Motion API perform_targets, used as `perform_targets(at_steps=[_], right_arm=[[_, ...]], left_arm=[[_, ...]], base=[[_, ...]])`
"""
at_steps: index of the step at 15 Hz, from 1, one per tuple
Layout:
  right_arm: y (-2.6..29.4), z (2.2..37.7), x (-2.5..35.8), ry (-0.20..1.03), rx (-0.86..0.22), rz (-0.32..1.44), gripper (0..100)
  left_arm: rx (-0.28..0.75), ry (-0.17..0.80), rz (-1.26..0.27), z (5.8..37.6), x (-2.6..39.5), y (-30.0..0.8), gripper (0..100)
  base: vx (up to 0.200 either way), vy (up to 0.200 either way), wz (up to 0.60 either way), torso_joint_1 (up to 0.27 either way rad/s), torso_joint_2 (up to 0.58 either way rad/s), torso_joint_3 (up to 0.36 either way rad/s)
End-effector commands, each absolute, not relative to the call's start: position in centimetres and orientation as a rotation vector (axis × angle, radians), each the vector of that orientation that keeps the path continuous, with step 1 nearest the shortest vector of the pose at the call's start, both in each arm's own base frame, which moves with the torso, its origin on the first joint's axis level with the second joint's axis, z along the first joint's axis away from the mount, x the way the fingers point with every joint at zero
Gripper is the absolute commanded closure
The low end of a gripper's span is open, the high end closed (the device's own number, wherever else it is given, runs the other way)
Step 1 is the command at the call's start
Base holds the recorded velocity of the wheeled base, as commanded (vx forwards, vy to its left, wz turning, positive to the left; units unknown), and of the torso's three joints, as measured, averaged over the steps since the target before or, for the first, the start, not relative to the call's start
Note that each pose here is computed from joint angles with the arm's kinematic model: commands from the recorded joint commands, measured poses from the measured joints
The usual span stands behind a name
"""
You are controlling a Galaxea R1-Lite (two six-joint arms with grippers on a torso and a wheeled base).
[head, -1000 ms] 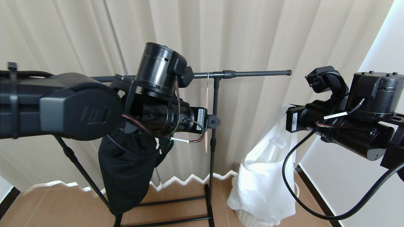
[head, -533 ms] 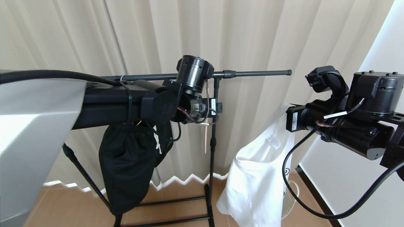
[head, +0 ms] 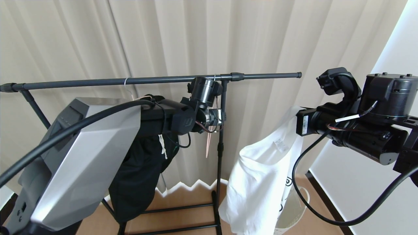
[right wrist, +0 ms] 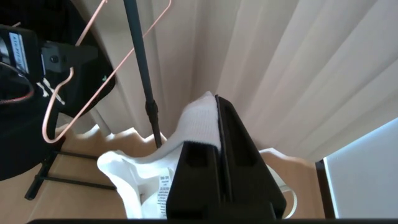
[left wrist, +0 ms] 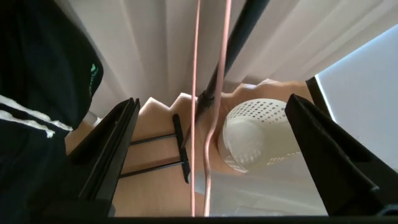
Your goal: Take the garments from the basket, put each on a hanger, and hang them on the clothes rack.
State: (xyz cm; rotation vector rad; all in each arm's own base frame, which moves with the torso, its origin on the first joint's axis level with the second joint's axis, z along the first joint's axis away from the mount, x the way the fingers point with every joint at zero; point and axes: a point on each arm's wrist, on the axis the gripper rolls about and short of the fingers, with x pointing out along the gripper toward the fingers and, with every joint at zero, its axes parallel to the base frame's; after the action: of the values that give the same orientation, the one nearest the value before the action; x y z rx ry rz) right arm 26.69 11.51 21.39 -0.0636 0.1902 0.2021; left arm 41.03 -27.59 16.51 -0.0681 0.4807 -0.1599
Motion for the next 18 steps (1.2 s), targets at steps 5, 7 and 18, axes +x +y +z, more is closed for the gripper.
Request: perform_targets(at_steps=[5, 7, 18], right_arm=[[11.6, 21.3, 26.8, 0.195, -0.065, 0.202, 100], [11.6, 21.3, 26.8, 0.194, -0.065, 0.203, 100], [11.6, 21.1, 26.8, 0.2, -0.067, 0.203, 100]], left_arm=[[-0.029, 0.473, -0.161, 13.8, 42.4, -27.9, 0], [-0.024, 0.472, -0.152, 13.2, 43.0, -27.6, 0], [-0.018, 0.472, -0.139, 12.6, 43.6, -27.1, 100]], base=[[0.0, 0.0, 0.0, 0.0, 0.0, 0.0], [0.0, 0.0, 0.0, 0.0, 0.0, 0.0], [0.0, 0.0, 0.0, 0.0, 0.0, 0.0]])
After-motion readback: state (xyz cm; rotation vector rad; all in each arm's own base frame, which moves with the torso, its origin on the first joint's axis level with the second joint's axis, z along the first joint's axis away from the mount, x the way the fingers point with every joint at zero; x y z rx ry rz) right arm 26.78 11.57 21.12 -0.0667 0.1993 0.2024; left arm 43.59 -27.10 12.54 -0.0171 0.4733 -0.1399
